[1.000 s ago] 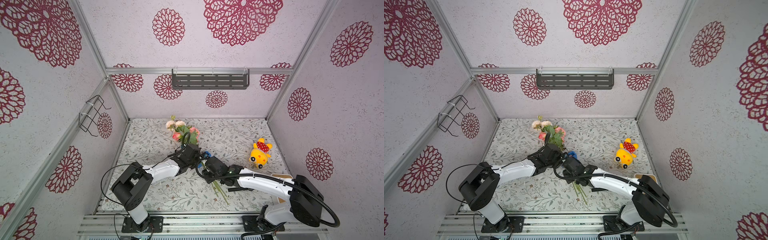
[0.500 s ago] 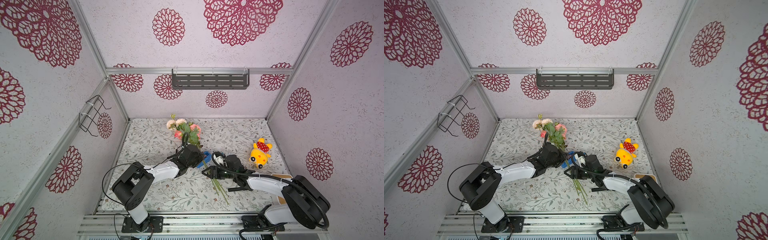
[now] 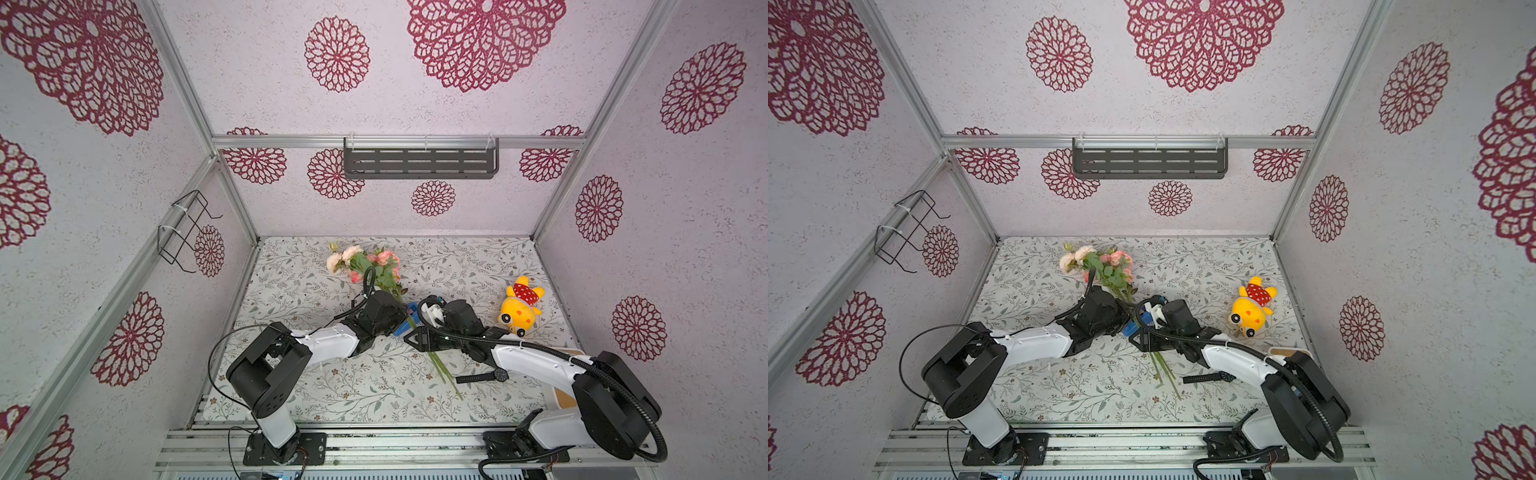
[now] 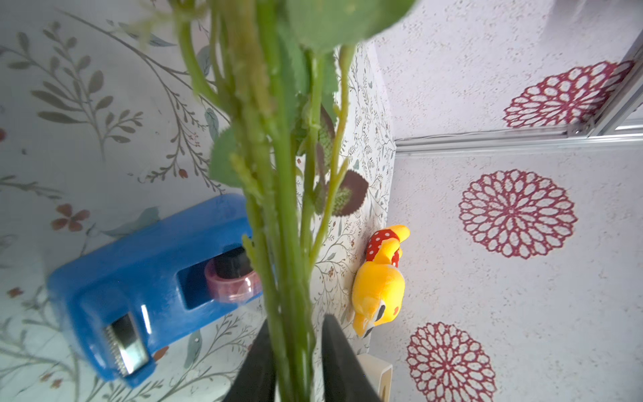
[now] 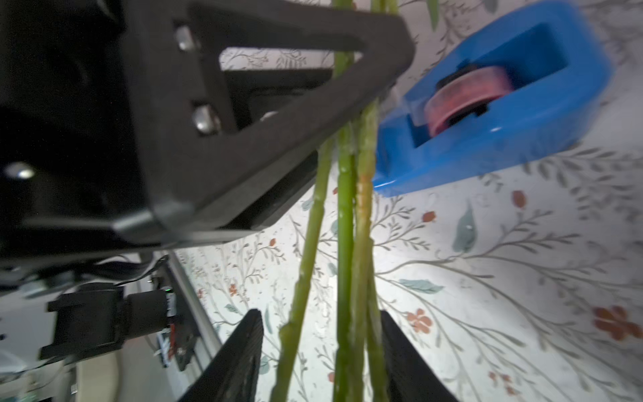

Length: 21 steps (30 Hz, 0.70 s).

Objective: Wrap bouquets with tape
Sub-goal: Wrap the tape around the bouquet.

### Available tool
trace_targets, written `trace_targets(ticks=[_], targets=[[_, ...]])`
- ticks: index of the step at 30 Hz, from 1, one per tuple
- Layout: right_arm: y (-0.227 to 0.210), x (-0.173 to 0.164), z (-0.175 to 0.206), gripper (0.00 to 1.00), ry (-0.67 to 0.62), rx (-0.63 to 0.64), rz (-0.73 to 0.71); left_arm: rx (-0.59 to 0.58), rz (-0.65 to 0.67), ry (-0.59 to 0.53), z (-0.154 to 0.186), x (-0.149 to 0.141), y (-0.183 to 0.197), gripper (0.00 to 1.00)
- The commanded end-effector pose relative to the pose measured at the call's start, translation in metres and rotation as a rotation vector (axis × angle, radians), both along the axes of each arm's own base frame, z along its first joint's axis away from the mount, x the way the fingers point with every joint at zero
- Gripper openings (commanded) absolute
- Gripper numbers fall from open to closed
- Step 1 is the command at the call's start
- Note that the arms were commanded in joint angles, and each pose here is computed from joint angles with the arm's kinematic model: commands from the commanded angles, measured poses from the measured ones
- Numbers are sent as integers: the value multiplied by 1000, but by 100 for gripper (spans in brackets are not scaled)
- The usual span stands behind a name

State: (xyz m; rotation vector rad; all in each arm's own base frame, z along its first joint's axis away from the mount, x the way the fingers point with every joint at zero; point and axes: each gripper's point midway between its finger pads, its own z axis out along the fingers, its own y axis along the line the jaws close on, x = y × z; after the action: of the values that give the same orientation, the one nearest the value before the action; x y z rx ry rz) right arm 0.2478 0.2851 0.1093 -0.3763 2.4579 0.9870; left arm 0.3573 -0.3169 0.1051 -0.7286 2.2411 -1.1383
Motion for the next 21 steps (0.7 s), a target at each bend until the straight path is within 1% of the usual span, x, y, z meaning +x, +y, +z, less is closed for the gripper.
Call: trace_targets(ticks=[1, 3, 4, 6, 8, 11, 14, 16, 17, 18, 21], targets=[[-22, 2, -1, 0, -115, -208, -8, 2, 0, -28, 17, 3, -2, 30], [-20, 2, 4, 0, -164, -240, 5, 3, 4, -18, 13, 2, -1, 31], [-19, 2, 5, 0, -182, -264, 13, 5, 8, -8, 10, 2, 0, 34], [-15, -2, 4, 0, -230, -347, 65, 16, 15, 26, 1, 0, 2, 45], [-12, -6, 2, 0, -257, -403, 100, 31, 15, 63, -8, -2, 3, 54], [-8, -8, 3, 0, -306, -445, 132, 30, -5, 107, -19, -3, -1, 57], [1, -14, 11, 0, -354, -435, 169, 14, -23, 126, -25, -1, -9, 56], [8, -19, 14, 0, -381, -424, 201, -11, -26, 115, -23, 3, -14, 46], [9, -20, 13, 0, -381, -425, 206, -26, -28, 109, -21, 4, -15, 38], [10, -21, 11, 0, -373, -423, 206, -36, -31, 104, -20, 6, -17, 29], [8, -22, 9, 0, -352, -403, 182, -42, -31, 99, -17, 7, -17, 6]])
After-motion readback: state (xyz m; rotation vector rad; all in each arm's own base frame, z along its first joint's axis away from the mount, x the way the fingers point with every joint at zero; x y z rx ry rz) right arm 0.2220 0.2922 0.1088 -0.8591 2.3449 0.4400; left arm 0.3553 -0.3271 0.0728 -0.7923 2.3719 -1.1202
